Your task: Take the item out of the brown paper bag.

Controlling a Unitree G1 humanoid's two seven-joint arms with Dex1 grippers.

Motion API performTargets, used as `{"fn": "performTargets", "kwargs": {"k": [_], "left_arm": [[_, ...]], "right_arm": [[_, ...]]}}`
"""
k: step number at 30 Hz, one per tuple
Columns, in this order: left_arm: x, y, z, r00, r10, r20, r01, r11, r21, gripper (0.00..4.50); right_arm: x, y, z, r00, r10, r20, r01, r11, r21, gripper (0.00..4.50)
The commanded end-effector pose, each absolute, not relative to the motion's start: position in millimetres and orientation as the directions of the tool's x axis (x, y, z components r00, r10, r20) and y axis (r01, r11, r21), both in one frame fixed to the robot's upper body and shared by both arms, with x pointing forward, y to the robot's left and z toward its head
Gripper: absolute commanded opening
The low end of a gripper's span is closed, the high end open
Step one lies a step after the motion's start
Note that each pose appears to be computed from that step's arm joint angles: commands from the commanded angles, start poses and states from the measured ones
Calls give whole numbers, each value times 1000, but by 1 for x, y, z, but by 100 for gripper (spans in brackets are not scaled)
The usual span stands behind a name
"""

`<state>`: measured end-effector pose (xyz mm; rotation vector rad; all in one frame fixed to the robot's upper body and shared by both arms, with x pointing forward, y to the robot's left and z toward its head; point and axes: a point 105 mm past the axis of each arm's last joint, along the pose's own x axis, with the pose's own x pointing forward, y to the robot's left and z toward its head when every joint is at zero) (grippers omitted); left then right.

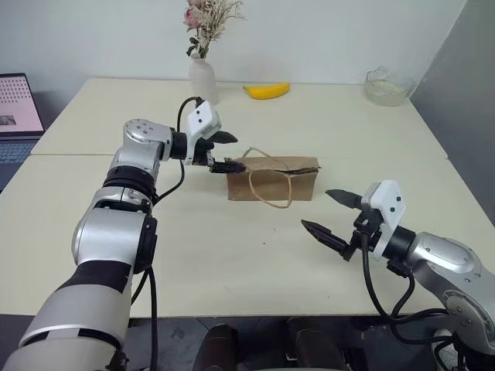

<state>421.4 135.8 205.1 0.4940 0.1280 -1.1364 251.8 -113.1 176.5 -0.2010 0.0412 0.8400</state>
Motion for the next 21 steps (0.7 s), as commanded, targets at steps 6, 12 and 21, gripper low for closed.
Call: {"fn": "performTargets", "kwargs": {"k": [6, 12, 21], "left_arm": [[444, 134, 265, 624, -781, -22, 731, 572, 373, 190], [455, 141, 273, 724, -689, 32, 609, 660, 439, 5], [458, 121, 236, 720, -683, -122, 637, 581, 507, 5]], "right_arm": [[249, -112, 184, 659, 746, -90, -747, 636, -193, 450], [250, -112, 184, 663, 743, -90, -744, 640, -194, 450], [251, -109, 187, 660, 747, -82, -745, 637, -198, 450]]}}
